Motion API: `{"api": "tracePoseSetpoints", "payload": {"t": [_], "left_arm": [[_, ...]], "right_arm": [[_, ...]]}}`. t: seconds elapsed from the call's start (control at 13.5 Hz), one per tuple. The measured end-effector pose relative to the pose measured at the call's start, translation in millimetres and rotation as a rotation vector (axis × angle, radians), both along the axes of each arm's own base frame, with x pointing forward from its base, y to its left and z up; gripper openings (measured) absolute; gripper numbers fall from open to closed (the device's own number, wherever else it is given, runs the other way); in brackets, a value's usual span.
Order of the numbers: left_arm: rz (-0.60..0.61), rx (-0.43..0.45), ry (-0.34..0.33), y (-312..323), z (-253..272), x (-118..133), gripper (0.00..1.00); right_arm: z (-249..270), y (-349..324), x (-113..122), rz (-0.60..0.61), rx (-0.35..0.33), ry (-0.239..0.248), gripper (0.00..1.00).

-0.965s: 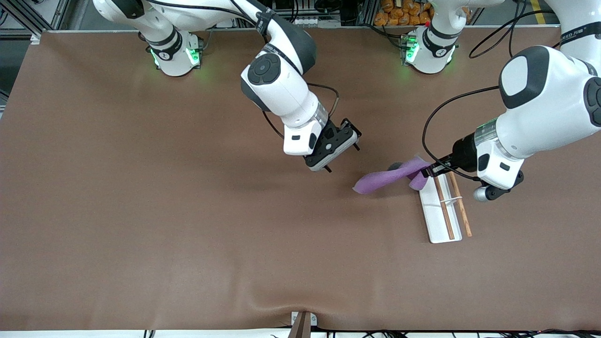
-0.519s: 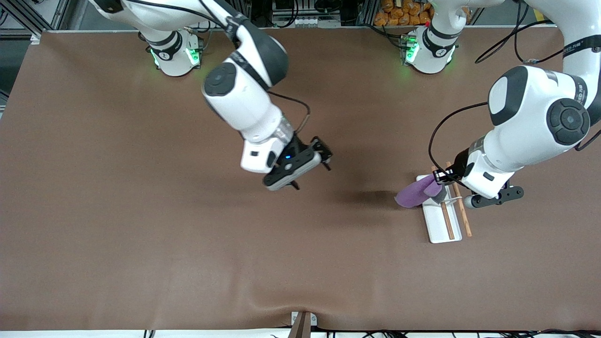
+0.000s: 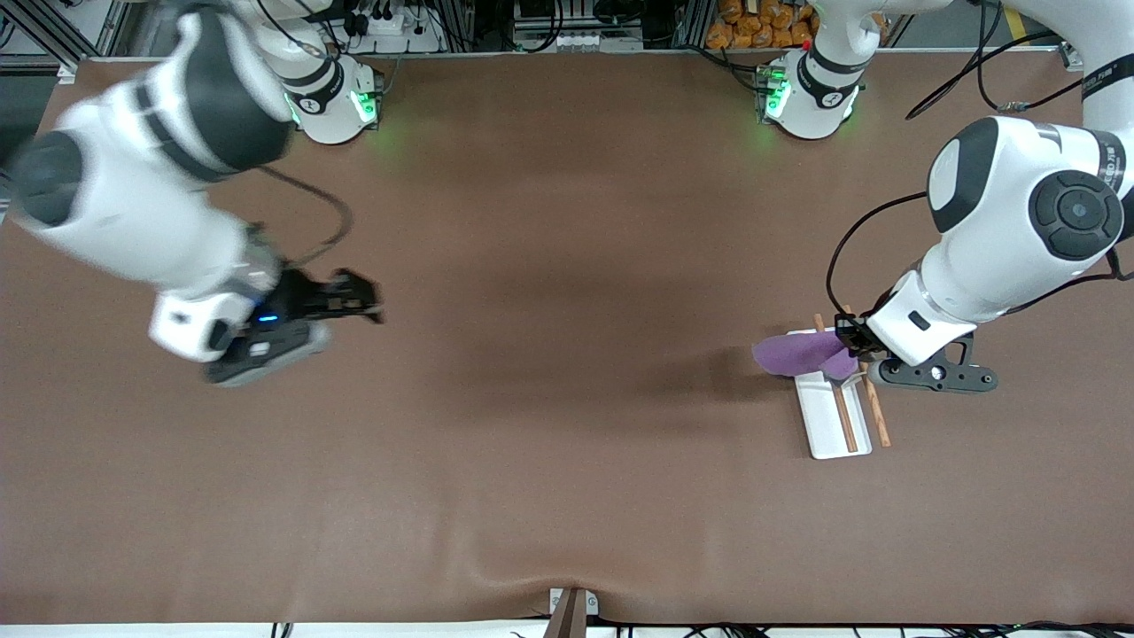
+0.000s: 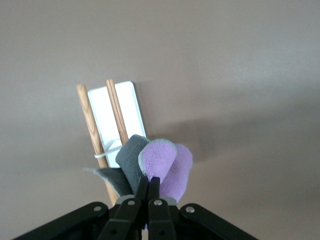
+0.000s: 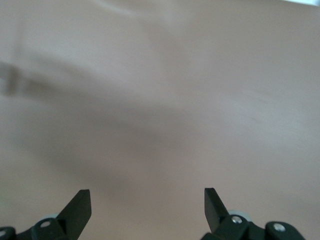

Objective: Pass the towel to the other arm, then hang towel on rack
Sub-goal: 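Open the right gripper and withdraw it while the left gripper holds the towel, then lower the towel with the left gripper over the wooden dowels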

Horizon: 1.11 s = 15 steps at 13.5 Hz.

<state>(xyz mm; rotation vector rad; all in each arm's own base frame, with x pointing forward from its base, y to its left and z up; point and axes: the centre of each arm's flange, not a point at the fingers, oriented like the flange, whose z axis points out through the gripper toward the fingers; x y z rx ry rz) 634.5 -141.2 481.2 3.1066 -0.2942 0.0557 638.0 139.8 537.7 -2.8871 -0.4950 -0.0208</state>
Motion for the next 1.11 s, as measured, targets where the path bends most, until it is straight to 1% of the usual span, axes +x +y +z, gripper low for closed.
{"api": "tracePoseSetpoints", "payload": {"t": [0.07, 0.15, 0.37, 0.45, 0.52, 0.59, 0.67, 0.82, 1.11], "left_arm": [[-0.042, 0.002, -0.008, 0, 2, 1, 0.02], [-0.075, 0.003, -0.014, 0, 3, 1, 0.02], [-0.160, 0.002, -0.033, -10, 5, 1, 0.02], [-0.180, 0.001, -0.037, -14, 4, 1, 0.02], [-0.204, 0.000, -0.041, -17, 4, 1, 0.02], [-0.228, 0.000, -0.047, -19, 4, 1, 0.02], [-0.255, 0.001, -0.050, -20, 3, 2, 0.02], [-0.315, 0.004, -0.048, -20, 0, 3, 0.02], [-0.404, 0.003, -0.048, -24, -14, 7, 0.02]], "right_arm": [[6, -42, -1, -0.023, -0.010, 0.027, 1.00], [14, -74, -7, -0.054, -0.024, 0.055, 1.00], [48, -145, -38, -0.158, -0.059, 0.125, 1.00], [58, -166, -49, -0.190, -0.069, 0.141, 1.00], [67, -182, -60, -0.223, -0.093, 0.153, 1.00], [76, -191, -69, -0.269, -0.130, 0.164, 1.00], [84, -191, -77, -0.320, -0.154, 0.177, 1.00], [95, -181, -89, -0.391, -0.174, 0.192, 1.00], [105, -186, -97, -0.439, -0.205, 0.185, 1.00]]}}
